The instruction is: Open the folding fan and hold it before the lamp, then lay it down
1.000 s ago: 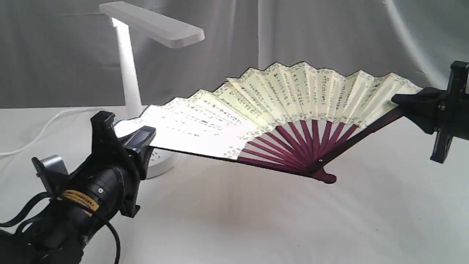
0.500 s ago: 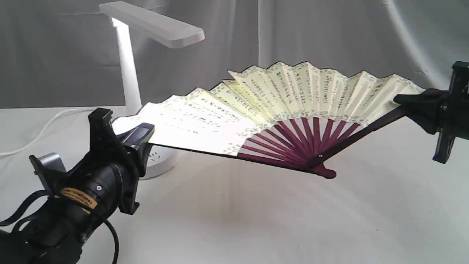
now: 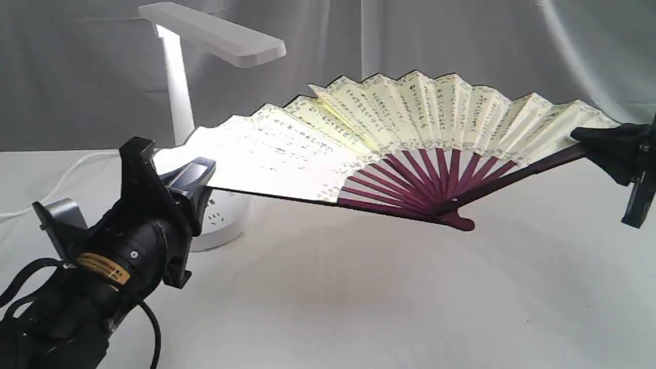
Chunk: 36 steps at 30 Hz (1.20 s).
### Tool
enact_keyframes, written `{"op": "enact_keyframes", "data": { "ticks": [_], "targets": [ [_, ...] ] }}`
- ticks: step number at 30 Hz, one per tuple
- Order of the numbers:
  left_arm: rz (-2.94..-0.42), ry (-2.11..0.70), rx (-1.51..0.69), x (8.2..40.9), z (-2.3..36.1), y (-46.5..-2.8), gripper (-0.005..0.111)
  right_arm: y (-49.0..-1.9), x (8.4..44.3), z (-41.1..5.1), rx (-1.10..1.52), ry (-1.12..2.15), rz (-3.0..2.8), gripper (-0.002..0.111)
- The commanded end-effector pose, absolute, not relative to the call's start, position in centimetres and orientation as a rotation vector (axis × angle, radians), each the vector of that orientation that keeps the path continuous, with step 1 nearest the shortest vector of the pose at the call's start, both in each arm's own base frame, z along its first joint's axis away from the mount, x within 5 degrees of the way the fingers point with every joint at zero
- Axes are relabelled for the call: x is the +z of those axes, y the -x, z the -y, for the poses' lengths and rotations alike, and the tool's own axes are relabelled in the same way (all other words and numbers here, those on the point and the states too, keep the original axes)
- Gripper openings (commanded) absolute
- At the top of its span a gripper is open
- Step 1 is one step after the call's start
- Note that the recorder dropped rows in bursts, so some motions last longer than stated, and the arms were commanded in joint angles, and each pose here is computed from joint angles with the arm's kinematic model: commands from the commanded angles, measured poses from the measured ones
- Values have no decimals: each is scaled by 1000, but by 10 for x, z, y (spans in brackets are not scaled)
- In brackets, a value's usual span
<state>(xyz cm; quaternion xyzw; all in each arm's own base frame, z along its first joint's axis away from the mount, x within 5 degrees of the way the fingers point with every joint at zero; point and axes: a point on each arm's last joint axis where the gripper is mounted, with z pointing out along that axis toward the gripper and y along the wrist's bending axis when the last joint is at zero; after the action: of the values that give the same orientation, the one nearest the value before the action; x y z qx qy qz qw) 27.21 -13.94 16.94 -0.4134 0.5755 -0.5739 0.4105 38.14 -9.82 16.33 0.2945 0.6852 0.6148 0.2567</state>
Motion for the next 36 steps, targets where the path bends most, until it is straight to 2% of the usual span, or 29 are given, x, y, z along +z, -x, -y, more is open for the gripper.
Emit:
{"op": "enact_keyframes", "data": {
  "ticks": [1,8,20,36],
  "targets": [
    [-1324,1080,-1472,180,131,-273,0,-380,161,113,1555,-809,-1869,0],
    [-1330,1072,-1476,180,132,-273,0,-371,161,137,1521,-849,-1836,0],
    [-1326,1058,-1490,185,131,-270,0,-369,159,136,1519,-836,-1878,0],
    [-1254,1109,-1442,198,103,-235,0,-365,169,131,1544,-877,-1839,0]
  ]
}}
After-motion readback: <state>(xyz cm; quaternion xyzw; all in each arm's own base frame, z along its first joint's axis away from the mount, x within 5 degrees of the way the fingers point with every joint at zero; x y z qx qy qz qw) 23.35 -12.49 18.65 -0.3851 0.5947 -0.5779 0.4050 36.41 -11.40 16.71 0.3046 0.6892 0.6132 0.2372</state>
